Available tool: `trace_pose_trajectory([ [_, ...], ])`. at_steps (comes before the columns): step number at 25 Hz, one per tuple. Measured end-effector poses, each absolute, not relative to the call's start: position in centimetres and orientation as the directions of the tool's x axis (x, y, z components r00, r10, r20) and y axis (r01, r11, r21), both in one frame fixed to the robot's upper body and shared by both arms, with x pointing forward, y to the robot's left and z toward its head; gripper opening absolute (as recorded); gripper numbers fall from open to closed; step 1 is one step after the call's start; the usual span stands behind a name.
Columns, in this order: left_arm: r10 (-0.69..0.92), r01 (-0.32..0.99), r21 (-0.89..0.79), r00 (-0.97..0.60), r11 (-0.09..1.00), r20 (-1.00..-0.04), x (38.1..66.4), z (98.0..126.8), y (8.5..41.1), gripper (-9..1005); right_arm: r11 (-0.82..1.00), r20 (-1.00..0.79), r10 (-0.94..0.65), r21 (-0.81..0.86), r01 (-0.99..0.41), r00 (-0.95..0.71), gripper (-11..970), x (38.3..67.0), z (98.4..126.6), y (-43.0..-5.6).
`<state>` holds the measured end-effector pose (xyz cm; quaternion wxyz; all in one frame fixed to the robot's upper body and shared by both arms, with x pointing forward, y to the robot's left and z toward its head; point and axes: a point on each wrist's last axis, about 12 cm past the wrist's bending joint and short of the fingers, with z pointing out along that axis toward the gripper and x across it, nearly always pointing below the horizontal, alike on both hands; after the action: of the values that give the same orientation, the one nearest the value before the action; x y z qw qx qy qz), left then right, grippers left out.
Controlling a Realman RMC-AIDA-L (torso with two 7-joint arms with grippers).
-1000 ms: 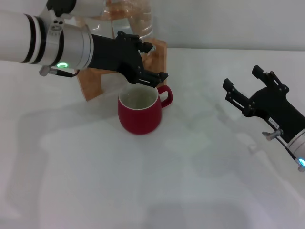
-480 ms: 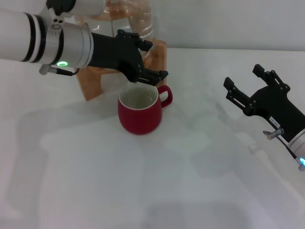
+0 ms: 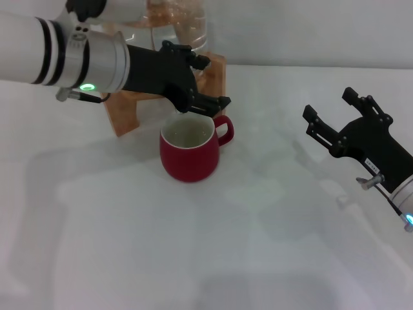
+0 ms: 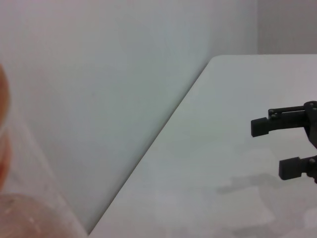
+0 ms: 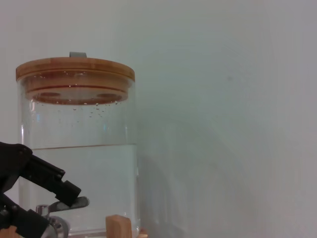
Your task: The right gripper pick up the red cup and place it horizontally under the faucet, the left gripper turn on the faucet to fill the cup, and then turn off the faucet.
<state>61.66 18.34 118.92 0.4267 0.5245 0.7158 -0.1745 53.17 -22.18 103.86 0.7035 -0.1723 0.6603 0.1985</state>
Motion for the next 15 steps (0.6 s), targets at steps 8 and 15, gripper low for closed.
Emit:
trace_pose_trajectory([
  [8,0.598,0.907,0.196,-0.073,0.372,-0.798,61.48,118.86,17.63,872,0.86,-0.997,0.051,0.019,-0.509,0.049,859,53.12,103.84,-22.15],
  [15,0.534,0.903,0.182,-0.061,0.39,-0.843,60.75,119.1,18.04,871,0.86,-0.998,0.051,0.02,-0.509,0.048,859,53.04,103.79,-22.18],
])
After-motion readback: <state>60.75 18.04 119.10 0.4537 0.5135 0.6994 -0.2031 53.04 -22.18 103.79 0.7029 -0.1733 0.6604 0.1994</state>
